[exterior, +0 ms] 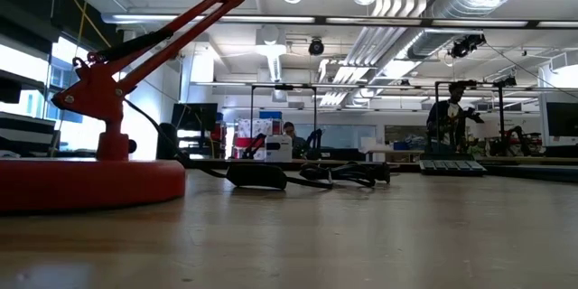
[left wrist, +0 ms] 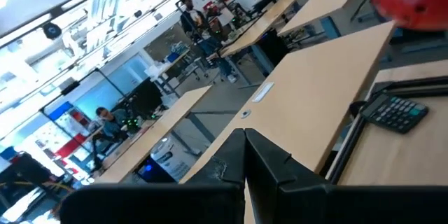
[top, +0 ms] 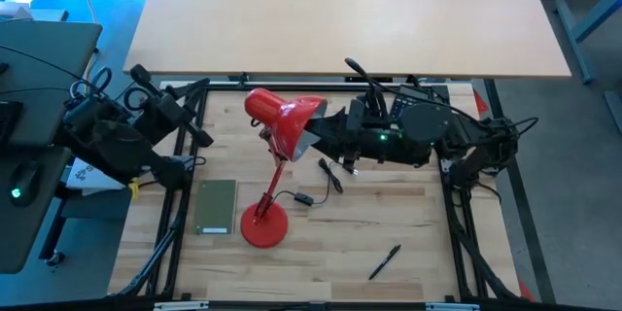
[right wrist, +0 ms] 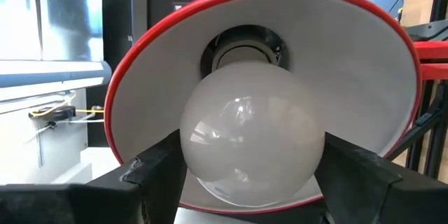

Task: Screw lightbulb
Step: Insert the white lightbulb into the red lamp

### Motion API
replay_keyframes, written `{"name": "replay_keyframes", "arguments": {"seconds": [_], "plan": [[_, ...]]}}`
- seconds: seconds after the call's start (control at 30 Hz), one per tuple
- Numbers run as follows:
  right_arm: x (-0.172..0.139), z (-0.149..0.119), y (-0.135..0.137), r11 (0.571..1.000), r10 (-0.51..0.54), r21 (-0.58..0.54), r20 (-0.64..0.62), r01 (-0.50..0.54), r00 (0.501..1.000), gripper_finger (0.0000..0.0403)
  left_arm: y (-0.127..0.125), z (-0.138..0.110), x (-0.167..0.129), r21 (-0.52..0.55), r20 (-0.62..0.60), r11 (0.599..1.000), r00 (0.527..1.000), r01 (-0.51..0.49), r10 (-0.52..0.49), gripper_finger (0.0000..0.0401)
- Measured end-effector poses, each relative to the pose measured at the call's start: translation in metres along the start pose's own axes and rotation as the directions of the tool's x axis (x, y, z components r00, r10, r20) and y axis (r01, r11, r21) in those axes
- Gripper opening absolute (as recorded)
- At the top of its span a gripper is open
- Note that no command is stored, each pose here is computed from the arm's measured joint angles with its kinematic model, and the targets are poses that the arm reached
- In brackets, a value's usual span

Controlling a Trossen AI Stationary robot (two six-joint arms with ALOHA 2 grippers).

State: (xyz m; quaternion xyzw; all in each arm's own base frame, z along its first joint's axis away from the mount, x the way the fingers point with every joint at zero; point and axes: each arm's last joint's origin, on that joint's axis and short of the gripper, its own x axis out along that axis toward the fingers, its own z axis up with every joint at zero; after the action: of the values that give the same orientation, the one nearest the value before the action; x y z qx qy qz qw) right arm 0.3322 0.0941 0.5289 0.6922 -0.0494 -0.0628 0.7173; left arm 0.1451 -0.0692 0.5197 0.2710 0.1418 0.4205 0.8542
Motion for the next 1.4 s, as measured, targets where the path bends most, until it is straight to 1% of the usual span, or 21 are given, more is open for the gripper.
{"name": "replay_keyframes", "arguments": {"seconds": [0.17,0.53,0.63,0.8,0.87,1.17,1.3,1.4], "plan": [[0.000,0.000,0.000,1.000,-0.002,0.001,0.000,0.002,1.000,0.0268,0.001,0.006,0.000,-0.010,0.006,1.000,1.000,0.015,-0.015,0.0000],[0.000,0.000,-0.001,1.000,-0.006,-0.001,0.002,0.006,1.000,0.0270,0.001,0.009,0.000,-0.049,0.014,0.998,0.999,0.041,-0.040,0.0000],[0.001,0.002,-0.001,1.000,-0.013,0.014,0.000,0.013,1.000,0.0283,0.001,0.009,0.000,-0.049,0.014,0.998,0.999,0.040,-0.040,0.0000],[0.002,0.001,-0.005,0.998,-0.046,0.039,-0.088,0.049,0.995,0.0314,0.001,0.009,0.000,-0.050,0.014,0.998,0.999,0.040,-0.040,0.0000],[0.001,0.001,-0.004,0.998,-0.044,0.035,-0.098,0.048,0.994,0.0322,0.001,0.009,0.000,-0.053,0.014,0.998,0.999,0.040,-0.040,0.0000],[-0.012,0.009,0.006,0.994,-0.039,-0.104,-0.075,0.031,0.996,0.0327,0.001,0.009,0.000,-0.056,0.014,0.998,0.999,0.039,-0.039,0.0000],[-0.024,0.013,0.010,0.991,-0.061,-0.123,-0.065,0.053,0.996,0.0327,0.002,0.009,0.000,-0.058,0.014,0.998,0.999,0.039,-0.038,0.0000],[-0.030,0.012,0.009,0.986,-0.091,-0.147,-0.077,0.079,0.993,0.0327,0.003,0.009,0.000,-0.060,0.014,0.997,0.999,0.039,-0.038,0.0000]]}}
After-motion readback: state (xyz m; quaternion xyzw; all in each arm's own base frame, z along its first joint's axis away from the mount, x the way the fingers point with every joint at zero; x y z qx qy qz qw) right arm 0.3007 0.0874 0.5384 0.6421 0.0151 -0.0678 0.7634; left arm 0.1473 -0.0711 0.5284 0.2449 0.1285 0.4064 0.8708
